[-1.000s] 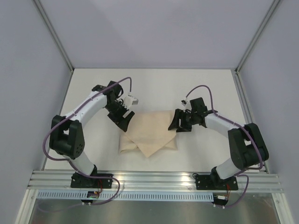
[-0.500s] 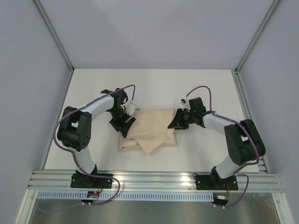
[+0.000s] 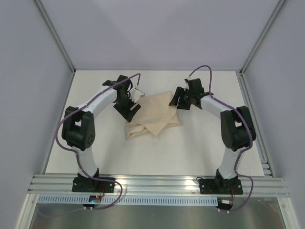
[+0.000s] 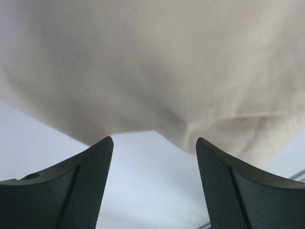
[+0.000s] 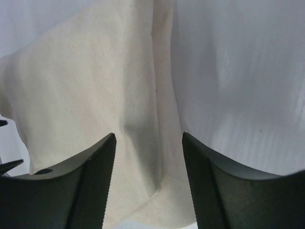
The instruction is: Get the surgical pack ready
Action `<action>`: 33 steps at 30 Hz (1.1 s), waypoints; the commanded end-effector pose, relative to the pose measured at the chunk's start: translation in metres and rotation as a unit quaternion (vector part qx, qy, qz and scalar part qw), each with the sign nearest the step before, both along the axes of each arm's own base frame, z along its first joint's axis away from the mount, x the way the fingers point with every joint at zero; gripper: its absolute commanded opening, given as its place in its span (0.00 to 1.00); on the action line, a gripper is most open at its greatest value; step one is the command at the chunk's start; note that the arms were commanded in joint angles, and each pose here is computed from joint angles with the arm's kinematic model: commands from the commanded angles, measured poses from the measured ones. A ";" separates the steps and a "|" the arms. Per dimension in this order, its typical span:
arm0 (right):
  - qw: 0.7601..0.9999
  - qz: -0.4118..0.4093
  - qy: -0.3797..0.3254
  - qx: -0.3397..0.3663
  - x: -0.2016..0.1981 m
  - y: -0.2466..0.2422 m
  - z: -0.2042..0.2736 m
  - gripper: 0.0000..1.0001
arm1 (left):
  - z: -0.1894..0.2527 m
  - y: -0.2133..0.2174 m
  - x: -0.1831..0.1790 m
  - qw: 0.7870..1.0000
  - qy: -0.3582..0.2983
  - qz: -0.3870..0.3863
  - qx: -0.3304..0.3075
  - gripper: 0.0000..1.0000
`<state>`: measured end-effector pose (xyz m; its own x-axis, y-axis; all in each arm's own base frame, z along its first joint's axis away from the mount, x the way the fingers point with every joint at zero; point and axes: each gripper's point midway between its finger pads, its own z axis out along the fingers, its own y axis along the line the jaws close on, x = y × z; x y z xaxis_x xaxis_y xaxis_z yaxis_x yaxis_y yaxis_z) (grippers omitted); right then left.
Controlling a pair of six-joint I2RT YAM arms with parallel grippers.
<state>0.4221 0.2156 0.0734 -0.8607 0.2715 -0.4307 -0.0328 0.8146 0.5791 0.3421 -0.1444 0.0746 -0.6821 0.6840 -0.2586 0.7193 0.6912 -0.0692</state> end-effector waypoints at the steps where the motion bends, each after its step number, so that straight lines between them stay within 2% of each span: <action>1: 0.998 -0.004 -0.034 -0.046 0.002 -0.019 0.030 0.62 | 0.061 -0.005 -0.023 0.995 -0.045 -0.073 -0.053 0.80; 2: 0.998 -0.004 -0.025 -0.053 -0.007 -0.023 0.031 0.68 | 0.068 -0.006 -0.032 0.993 -0.044 -0.087 -0.062 0.82; 4: 0.997 -0.011 -0.028 -0.064 -0.022 -0.033 0.042 0.72 | 0.093 -0.008 -0.051 0.987 -0.052 -0.120 -0.091 0.83; 8: 0.998 -0.029 -0.032 -0.050 -0.055 -0.041 0.062 0.73 | 0.115 -0.026 -0.063 0.976 -0.090 -0.153 -0.126 0.86; 9: 0.998 -0.032 -0.031 -0.041 -0.062 -0.041 0.063 0.72 | 0.117 -0.035 -0.049 0.970 -0.130 -0.161 -0.128 0.86; 11: 0.999 -0.040 -0.033 0.017 -0.079 -0.030 0.067 0.68 | 0.096 -0.044 -0.046 0.965 -0.160 -0.192 -0.084 0.86; 12: 0.998 -0.032 -0.032 0.053 -0.086 -0.020 0.073 0.66 | 0.094 -0.052 -0.033 0.957 -0.194 -0.201 -0.077 0.85; 13: 0.995 -0.037 -0.025 0.085 -0.093 -0.008 0.077 0.61 | 0.085 -0.056 -0.031 0.955 -0.199 -0.211 -0.059 0.84; 14: 0.992 -0.033 -0.048 0.115 -0.093 0.001 0.088 0.58 | 0.075 -0.058 -0.032 0.951 -0.198 -0.229 -0.055 0.83; 17: 0.988 -0.017 -0.039 0.149 -0.110 0.024 0.086 0.45 | 0.062 -0.078 -0.042 0.932 -0.200 -0.293 -0.074 0.82; 21: 0.983 0.006 -0.029 0.180 -0.117 0.048 0.078 0.40 | 0.046 -0.087 -0.036 0.918 -0.221 -0.324 -0.058 0.82; 26: 0.981 0.010 -0.020 0.194 -0.112 0.061 0.070 0.34 | 0.032 -0.103 -0.025 0.924 -0.212 -0.313 -0.056 0.80; 31: 0.981 0.002 0.002 0.196 -0.109 0.065 0.051 0.33 | 0.008 -0.109 -0.033 0.932 -0.168 -0.319 -0.048 0.78; 33: 0.980 0.006 0.006 0.200 -0.110 0.068 0.048 0.33 | 0.003 -0.109 -0.032 0.931 -0.168 -0.320 -0.046 0.78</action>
<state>0.3064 0.2736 0.1128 -0.8763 0.3943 -0.2768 -0.0025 0.5709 0.8210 0.3026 -0.2405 0.0699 -0.0514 0.9016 -0.4294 0.9776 0.1334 0.1631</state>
